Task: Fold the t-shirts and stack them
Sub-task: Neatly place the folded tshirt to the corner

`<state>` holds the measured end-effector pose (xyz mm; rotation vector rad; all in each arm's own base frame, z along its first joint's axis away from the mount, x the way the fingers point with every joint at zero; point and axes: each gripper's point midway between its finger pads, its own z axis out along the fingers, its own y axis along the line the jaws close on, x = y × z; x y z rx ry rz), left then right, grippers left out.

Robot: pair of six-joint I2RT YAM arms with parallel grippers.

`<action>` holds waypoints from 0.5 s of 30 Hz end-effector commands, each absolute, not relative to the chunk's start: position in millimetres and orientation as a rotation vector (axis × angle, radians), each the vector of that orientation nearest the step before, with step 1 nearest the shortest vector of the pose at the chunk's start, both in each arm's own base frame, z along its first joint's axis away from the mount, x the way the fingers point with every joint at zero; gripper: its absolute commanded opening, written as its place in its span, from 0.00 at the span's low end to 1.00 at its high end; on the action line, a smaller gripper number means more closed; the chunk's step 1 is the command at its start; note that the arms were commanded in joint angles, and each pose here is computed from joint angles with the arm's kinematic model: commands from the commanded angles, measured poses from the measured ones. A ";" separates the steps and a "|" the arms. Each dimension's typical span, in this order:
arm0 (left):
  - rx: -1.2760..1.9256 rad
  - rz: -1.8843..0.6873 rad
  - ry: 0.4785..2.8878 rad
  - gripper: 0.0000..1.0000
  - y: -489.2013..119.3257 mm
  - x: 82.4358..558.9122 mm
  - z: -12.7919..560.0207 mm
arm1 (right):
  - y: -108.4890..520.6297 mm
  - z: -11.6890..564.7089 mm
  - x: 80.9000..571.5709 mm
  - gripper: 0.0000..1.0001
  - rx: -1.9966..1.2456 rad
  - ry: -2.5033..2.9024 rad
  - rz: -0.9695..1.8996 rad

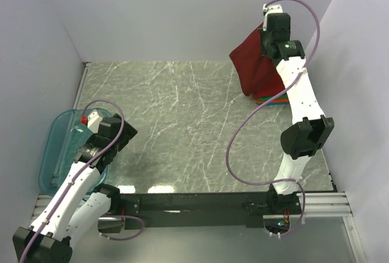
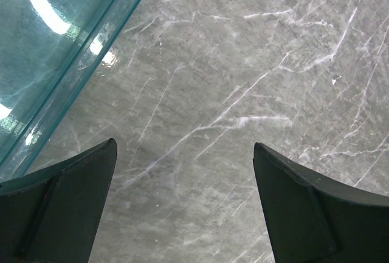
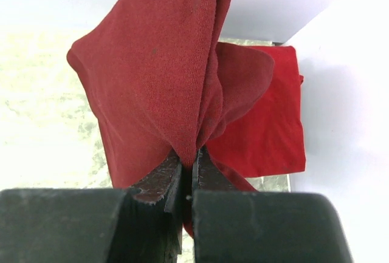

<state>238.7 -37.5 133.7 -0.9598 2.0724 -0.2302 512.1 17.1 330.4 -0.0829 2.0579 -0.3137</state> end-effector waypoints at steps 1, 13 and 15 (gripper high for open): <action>-0.966 -0.246 2.007 1.00 -35.7 249.4 153.4 | 9.1 366.0 513.8 0.00 -0.013 1.980 -0.256; -0.971 -0.229 2.017 0.99 -34.7 249.5 150.3 | -23.0 321.5 531.0 0.00 0.062 2.050 -0.237; -0.974 -0.223 2.019 0.99 -34.1 249.4 149.4 | -31.8 311.4 535.6 0.00 0.077 2.068 -0.226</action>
